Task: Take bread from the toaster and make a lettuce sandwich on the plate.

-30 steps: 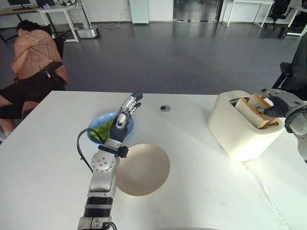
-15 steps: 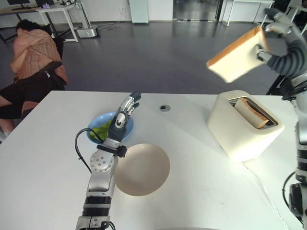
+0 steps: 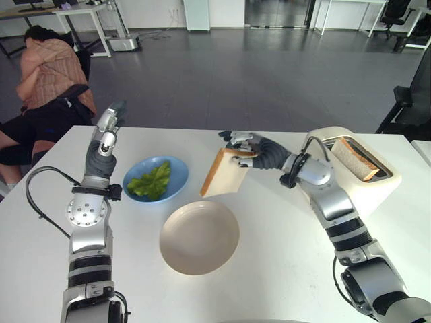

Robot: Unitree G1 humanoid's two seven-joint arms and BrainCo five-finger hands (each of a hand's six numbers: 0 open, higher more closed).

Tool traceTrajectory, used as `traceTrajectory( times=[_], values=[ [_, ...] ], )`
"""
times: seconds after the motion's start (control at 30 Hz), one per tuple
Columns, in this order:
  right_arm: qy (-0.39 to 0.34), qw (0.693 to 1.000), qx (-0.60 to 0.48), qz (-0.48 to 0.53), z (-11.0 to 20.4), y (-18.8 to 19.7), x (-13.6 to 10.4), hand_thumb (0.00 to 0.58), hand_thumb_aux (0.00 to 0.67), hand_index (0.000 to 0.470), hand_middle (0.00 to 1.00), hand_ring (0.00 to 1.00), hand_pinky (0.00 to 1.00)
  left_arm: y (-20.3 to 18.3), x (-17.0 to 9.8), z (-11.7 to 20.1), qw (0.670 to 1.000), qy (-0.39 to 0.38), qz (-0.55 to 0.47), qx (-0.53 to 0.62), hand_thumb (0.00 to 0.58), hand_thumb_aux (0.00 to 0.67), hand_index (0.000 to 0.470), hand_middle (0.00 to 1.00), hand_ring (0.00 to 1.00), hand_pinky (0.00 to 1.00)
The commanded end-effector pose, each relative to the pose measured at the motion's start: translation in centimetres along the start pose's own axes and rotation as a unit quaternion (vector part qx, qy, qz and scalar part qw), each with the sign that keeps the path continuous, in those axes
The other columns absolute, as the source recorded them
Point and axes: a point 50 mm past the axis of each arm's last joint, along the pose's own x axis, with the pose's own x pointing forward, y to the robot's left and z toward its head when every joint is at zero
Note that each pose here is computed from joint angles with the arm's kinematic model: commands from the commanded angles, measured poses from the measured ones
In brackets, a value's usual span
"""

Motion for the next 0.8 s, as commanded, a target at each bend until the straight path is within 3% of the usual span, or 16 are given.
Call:
traceTrajectory(
  times=[0.03, 0.4, 0.8],
  values=[
    [0.041, 0.997, -0.005, 0.066, -1.1, 2.7, -0.2, 0.58, 0.67, 0.47, 0.0, 0.0, 0.0, 0.9, 0.4, 0.3, 1.0, -0.007, 0.003, 0.024, 0.0, 0.0, 0.0, 0.0, 0.0, 0.0],
    [0.059, 0.984, -0.047, 0.161, 0.4, 5.8, -1.3, 0.58, 0.67, 0.47, 0.0, 0.0, 0.0, 0.2, 0.2, 0.0, 1.0, -0.003, -0.003, 0.022, 0.0, 0.0, 0.0, 0.0, 0.0, 0.0],
    [0.03, 0.988, -0.125, 0.088, 3.3, 1.9, 0.3, 0.58, 0.67, 0.47, 0.0, 0.0, 0.0, -0.4, 0.1, -0.1, 1.0, -0.003, -0.007, 0.016, 0.0, 0.0, 0.0, 0.0, 0.0, 0.0]
  ],
)
